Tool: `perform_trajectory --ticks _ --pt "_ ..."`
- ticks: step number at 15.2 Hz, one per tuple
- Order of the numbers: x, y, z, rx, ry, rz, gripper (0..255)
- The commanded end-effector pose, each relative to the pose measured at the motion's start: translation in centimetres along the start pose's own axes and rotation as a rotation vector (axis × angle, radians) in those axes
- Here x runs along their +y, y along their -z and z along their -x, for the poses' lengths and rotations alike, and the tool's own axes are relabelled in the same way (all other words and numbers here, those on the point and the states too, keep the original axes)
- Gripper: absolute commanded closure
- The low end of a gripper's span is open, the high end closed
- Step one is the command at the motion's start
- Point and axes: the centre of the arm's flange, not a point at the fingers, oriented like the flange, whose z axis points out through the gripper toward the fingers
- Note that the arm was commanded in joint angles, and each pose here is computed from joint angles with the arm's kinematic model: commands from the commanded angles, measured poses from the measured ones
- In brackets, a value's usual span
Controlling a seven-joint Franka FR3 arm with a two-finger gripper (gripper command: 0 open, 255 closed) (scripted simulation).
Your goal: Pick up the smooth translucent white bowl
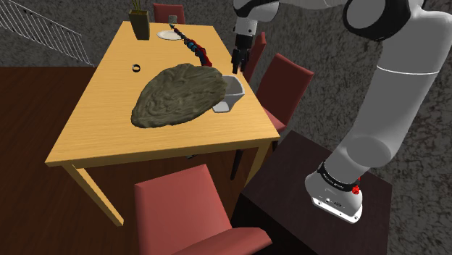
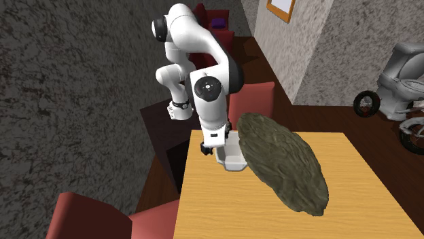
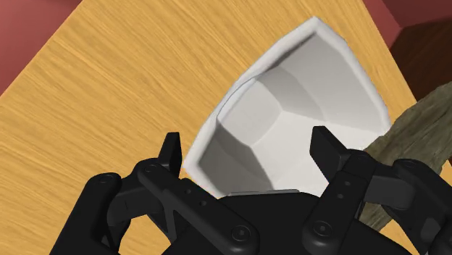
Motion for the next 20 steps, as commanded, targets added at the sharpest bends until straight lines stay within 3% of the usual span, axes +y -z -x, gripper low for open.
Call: perform_trajectory --ticks 1,3,12,13,20 --pt "1.7 -0.3 -2.0 0.007 0.012 -0.016 0" --pt "2.9 -0.5 -3.7 0.012 0.020 -0.028 0" --pt "3.9 -4.3 -4.1 0.012 0.020 -0.028 0" --pt "4.0 -4.3 -4.1 0.012 0.020 -0.028 255" --pt "4.0 -4.3 -4.2 0.012 0.020 -0.028 255"
